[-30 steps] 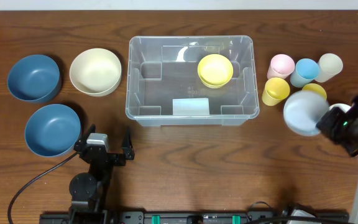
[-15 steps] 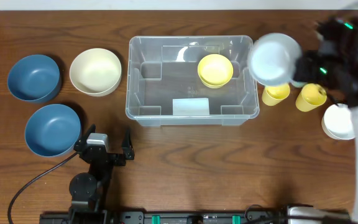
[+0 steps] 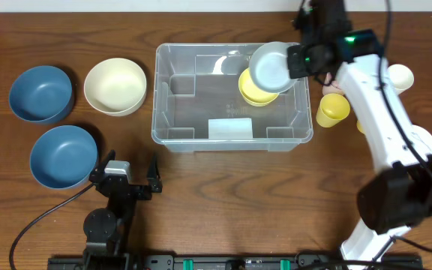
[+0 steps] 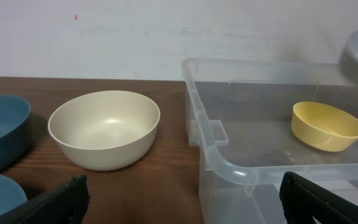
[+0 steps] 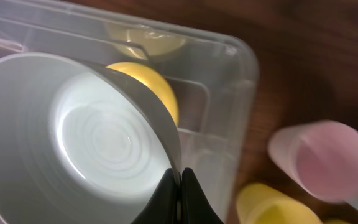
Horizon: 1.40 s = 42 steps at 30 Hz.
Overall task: Pack container
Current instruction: 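Carry the light-grey bowl and stack it into the yellow bowl, then release and move the right gripper to grasp the white bowl rim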
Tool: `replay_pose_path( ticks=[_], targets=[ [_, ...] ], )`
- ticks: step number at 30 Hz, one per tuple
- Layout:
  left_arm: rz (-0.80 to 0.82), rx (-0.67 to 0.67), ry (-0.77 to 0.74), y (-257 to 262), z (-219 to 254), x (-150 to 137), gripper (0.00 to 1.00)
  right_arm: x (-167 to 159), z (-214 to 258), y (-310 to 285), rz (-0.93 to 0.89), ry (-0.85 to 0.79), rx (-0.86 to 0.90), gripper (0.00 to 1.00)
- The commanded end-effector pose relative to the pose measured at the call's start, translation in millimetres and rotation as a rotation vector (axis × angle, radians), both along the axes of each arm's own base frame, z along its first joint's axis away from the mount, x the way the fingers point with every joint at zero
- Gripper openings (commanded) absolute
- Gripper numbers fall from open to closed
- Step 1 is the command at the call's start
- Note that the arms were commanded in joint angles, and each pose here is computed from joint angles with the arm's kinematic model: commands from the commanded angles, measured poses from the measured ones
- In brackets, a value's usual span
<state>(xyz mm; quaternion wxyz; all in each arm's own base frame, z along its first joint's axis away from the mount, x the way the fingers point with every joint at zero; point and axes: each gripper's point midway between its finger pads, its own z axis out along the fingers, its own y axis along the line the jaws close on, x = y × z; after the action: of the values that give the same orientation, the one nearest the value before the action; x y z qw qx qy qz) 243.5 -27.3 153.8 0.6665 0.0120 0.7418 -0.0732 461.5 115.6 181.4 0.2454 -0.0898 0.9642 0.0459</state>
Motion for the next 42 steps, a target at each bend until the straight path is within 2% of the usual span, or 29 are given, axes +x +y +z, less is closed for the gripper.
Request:
replay_pose_path(
  ticks=[1, 8, 15, 16, 18, 20, 24, 27, 30, 34, 39, 42],
  targets=[
    [-0.012, 0.015, 0.044, -1.3, -15.2, -1.0, 0.98, 7.9, -9.4, 15.8, 0.037, -0.007, -0.022, 0.01],
    [-0.012, 0.015, 0.044, -1.3, -15.1, -1.0, 0.98, 15.1, -53.1, 25.4, 0.030, 0.064, -0.033, 0.01],
    [-0.012, 0.015, 0.044, -1.3, -15.2, -1.0, 0.98, 16.2, -62.7, 21.9, 0.010, 0.081, -0.050, 0.01],
    [-0.012, 0.015, 0.044, -1.3, -15.1, -1.0, 0.98, 16.7, -62.5, 22.1, 0.010, 0.078, -0.049, 0.06],
    [-0.012, 0.015, 0.044, -1.3, -15.1, -1.0, 0.98, 17.4, -62.1, 22.4, 0.010, 0.076, -0.048, 0.22],
    [-0.012, 0.015, 0.044, -1.3, -15.1, -1.0, 0.98, 17.3, -62.2, 22.3, 0.011, 0.076, -0.048, 0.28],
    [-0.012, 0.015, 0.044, -1.3, -15.2, -1.0, 0.98, 15.0, -63.1, 22.0, 0.013, 0.086, -0.051, 0.27],
    [-0.012, 0.015, 0.044, -1.3, -15.2, -1.0, 0.98, 12.4, -62.3, 23.2, 0.017, 0.097, -0.046, 0.22],
    [-0.012, 0.015, 0.044, -1.3, -15.2, -1.0, 0.98, 8.1, -47.5, 27.7, 0.030, 0.114, -0.020, 0.19],
    [-0.012, 0.015, 0.044, -1.3, -15.1, -1.0, 0.98, -7.8, -1.2, 18.6, -0.068, 0.163, -0.003, 0.31],
    [-0.012, 0.015, 0.044, -1.3, -15.2, -1.0, 0.98, -37.1, 62.4, -8.8, -0.118, 0.187, -0.025, 0.31],
    [-0.012, 0.015, 0.044, -1.3, -15.2, -1.0, 0.98, -50.2, 89.0, -43.7, -0.214, 0.187, -0.037, 0.31]
  ],
)
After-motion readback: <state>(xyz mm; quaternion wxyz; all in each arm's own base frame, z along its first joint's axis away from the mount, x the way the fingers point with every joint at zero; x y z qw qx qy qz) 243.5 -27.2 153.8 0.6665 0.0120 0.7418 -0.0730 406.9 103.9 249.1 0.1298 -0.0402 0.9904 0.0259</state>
